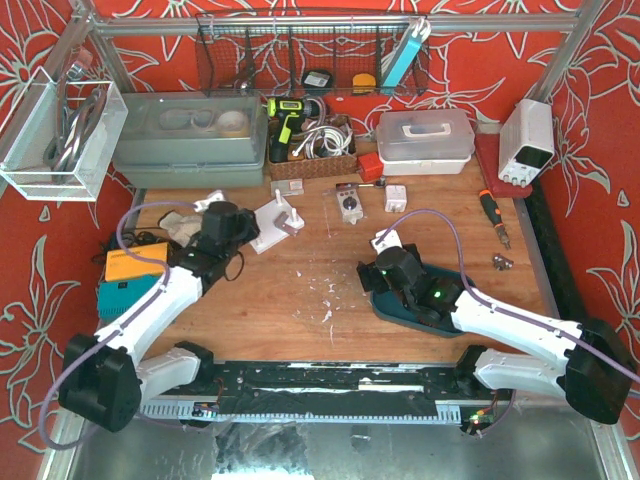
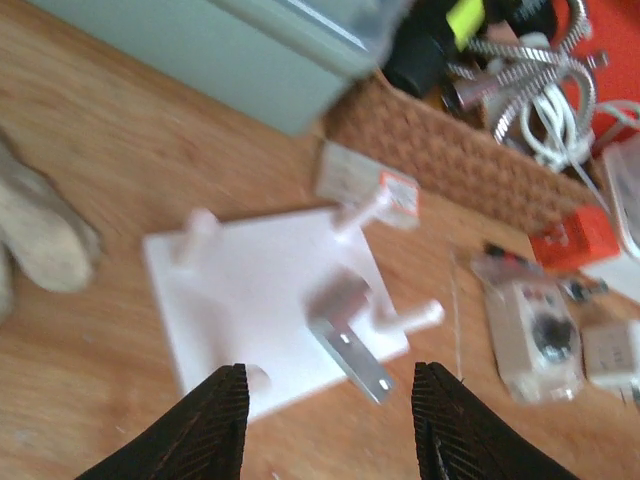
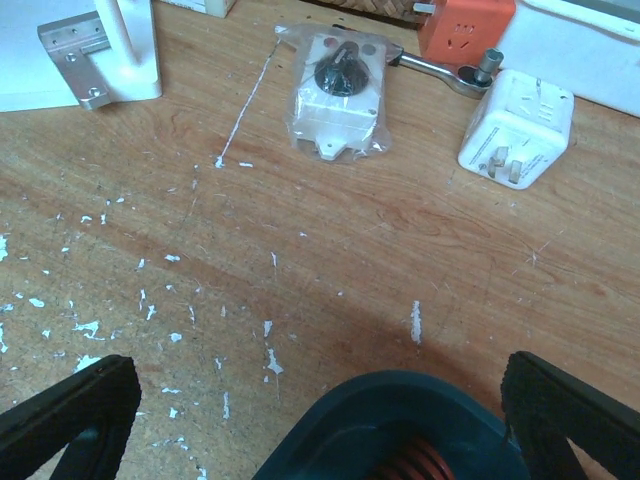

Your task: Install the large spring

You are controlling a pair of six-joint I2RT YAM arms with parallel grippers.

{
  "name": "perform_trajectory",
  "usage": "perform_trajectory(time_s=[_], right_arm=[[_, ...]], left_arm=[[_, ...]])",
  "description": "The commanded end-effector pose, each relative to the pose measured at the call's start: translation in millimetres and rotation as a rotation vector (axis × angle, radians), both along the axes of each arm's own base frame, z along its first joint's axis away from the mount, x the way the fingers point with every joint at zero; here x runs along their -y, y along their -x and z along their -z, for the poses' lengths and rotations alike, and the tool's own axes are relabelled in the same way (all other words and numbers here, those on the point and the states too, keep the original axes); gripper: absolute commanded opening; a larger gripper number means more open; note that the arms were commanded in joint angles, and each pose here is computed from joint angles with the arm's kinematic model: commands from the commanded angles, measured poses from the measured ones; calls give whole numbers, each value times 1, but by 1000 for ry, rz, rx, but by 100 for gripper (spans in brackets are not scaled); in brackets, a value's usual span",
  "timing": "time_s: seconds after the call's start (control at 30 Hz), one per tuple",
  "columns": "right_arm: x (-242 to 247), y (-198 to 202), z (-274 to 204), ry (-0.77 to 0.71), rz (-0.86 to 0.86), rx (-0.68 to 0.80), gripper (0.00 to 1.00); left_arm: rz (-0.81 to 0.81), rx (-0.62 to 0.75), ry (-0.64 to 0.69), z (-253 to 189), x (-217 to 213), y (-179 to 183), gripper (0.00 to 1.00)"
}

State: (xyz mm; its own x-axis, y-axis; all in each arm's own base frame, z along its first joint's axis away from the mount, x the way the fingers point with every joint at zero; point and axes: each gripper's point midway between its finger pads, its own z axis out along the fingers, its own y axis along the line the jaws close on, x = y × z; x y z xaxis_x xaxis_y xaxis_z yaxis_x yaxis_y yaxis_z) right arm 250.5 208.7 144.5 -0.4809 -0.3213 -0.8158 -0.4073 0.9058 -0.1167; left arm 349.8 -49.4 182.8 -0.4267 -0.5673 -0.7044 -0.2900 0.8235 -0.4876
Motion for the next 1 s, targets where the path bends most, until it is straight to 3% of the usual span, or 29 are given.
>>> perform_trajectory(time_s=[0.0,0.17,0.4,0.57,0.97], right_arm=[[-4,-1,-9,-30,-2,14,99],[2,-1,-12,-30,19,39,99],[9,-2,-16,-35,45,62,99],[12,-3,-19,-39,54,74,99],[14,-2,-23,-47,61,87,99]], left_arm=[[12,-54,-13,14,33,6,48],[32,-121,10,35,72,2,47],[1,-240,53,74,106,-9,53],[-43,-302,28,103,114,-21,49],[-107,-335,-101,121,116,-51,48]])
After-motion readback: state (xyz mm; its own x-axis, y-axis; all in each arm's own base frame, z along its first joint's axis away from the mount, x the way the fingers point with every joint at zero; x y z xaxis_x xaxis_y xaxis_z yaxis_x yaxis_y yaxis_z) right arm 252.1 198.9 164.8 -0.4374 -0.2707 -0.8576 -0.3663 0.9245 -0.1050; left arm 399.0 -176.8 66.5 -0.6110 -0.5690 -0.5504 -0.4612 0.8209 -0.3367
